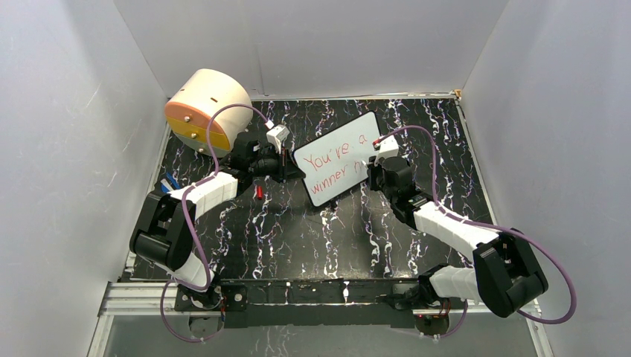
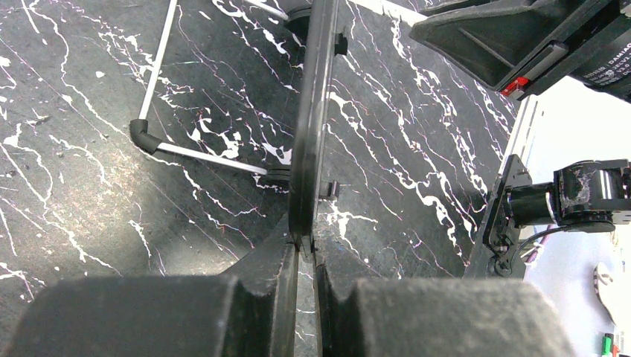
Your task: Write a sentence on the whiteboard
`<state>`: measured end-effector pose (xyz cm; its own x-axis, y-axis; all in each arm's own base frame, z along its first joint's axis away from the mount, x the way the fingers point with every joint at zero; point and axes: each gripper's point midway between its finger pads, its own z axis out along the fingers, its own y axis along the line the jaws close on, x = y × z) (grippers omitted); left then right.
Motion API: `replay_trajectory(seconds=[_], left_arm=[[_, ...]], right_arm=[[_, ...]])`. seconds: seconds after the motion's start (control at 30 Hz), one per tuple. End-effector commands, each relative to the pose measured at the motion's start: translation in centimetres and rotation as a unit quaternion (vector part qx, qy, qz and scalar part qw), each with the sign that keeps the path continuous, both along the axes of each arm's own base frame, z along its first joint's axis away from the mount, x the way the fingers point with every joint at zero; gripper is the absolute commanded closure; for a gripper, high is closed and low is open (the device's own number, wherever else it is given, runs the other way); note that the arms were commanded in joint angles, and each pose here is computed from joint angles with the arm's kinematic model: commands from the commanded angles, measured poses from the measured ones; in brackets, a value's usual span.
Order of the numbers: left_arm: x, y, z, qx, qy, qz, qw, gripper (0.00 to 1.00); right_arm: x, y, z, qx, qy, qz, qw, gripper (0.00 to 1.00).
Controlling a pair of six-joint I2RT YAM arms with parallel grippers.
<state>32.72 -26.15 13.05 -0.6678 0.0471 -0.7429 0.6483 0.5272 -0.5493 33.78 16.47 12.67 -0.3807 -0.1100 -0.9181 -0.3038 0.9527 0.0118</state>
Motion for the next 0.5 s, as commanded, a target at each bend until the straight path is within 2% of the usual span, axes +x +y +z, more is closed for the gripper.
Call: replay_trajectory(seconds=[0.0,0.47], left_arm=[[0.2,0.1,0.9,0.009,-0.016,0.001,1.000,1.00],[0.2,0.2,1.0,0.010,-0.017,0.003,1.000,1.00]], right_arm=[[0.0,1.0,1.0,0.026,-0.004,0.017,1.000,1.00],[-0.6,0.0,-0.8,0.005,0.019,0.002,1.000,1.00]])
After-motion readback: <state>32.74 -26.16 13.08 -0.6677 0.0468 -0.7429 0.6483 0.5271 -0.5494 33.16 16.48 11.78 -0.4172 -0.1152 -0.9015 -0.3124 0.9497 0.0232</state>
